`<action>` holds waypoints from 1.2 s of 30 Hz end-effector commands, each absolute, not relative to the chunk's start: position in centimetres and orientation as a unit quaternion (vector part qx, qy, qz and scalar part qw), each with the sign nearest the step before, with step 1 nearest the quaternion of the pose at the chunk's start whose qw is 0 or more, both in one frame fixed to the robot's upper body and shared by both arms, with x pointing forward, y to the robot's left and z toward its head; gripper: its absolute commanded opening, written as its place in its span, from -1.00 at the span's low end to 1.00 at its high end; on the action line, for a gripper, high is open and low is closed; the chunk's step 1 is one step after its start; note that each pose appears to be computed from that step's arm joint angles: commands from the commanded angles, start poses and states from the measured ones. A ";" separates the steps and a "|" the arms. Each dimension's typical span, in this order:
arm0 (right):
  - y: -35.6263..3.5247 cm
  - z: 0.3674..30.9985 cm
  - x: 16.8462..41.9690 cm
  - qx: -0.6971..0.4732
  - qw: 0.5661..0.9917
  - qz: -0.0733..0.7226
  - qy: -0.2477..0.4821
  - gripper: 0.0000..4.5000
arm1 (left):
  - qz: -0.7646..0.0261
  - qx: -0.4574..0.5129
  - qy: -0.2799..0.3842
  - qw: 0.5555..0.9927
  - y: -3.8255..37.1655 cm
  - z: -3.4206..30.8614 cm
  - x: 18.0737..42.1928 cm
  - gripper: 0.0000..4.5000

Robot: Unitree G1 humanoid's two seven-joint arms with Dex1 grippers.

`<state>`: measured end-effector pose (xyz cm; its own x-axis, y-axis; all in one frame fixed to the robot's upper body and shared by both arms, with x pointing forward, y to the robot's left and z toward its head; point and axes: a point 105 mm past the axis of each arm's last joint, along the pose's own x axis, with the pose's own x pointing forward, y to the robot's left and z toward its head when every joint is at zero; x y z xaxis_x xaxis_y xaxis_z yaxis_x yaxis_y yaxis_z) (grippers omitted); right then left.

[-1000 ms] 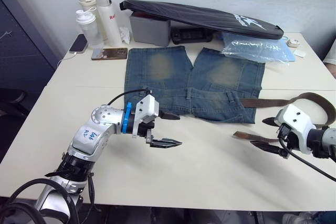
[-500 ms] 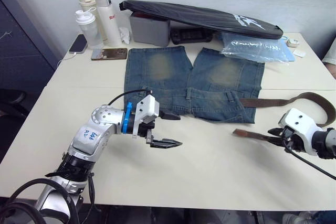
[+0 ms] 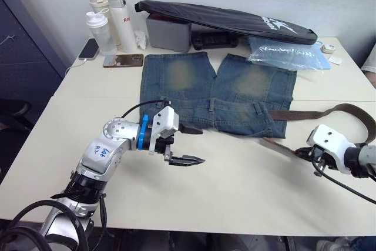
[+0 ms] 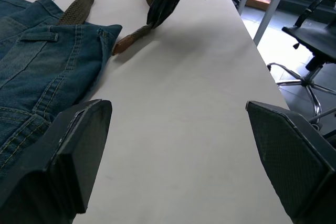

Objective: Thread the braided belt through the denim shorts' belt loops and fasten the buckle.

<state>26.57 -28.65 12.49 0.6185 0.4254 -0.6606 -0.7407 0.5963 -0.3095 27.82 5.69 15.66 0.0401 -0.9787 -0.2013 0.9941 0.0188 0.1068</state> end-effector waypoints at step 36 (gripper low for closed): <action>-19.7 22.3 21.6 0.023 0.872 0.455 0.179 -1.00 | -0.757 -0.123 -0.062 0.639 -4.5 21.0 25.5 -0.97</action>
